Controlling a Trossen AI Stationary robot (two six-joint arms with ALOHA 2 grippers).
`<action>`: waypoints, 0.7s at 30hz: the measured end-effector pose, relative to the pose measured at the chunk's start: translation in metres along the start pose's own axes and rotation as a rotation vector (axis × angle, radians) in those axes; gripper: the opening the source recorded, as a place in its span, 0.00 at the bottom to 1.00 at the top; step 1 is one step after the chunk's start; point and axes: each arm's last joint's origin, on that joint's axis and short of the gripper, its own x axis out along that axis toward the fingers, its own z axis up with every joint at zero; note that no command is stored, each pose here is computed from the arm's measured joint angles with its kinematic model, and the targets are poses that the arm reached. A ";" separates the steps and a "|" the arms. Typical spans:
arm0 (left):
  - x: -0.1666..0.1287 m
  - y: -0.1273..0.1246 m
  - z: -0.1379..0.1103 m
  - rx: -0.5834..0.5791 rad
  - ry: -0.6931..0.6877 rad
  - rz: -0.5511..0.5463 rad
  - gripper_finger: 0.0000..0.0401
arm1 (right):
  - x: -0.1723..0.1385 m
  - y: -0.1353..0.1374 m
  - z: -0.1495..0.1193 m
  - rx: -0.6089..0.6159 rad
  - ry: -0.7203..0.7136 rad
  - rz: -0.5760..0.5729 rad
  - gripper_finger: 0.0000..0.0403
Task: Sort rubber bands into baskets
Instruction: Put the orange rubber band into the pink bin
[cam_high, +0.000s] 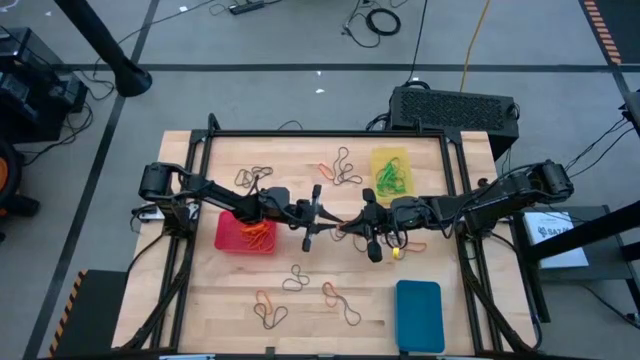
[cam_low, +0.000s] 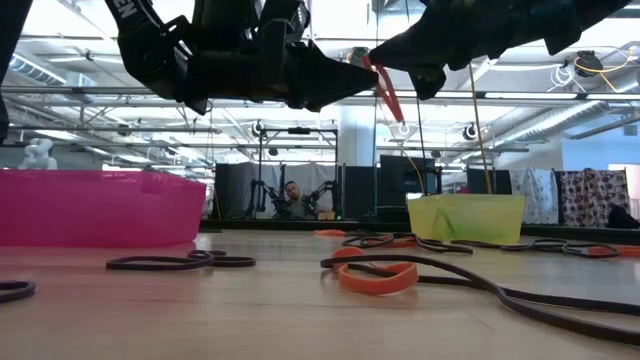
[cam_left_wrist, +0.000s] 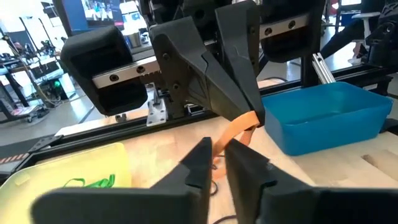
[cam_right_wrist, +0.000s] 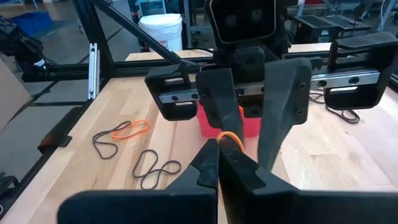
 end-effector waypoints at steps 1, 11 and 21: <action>0.000 0.000 0.000 0.000 0.000 0.000 0.09 | 0.000 0.000 0.000 0.005 0.000 -0.001 0.00; 0.000 0.000 -0.001 -0.003 0.016 0.028 0.01 | 0.000 -0.003 -0.002 0.031 0.013 -0.107 0.08; -0.035 -0.002 0.024 -0.158 0.390 0.083 0.00 | -0.001 -0.005 -0.012 -0.012 0.121 -0.123 0.31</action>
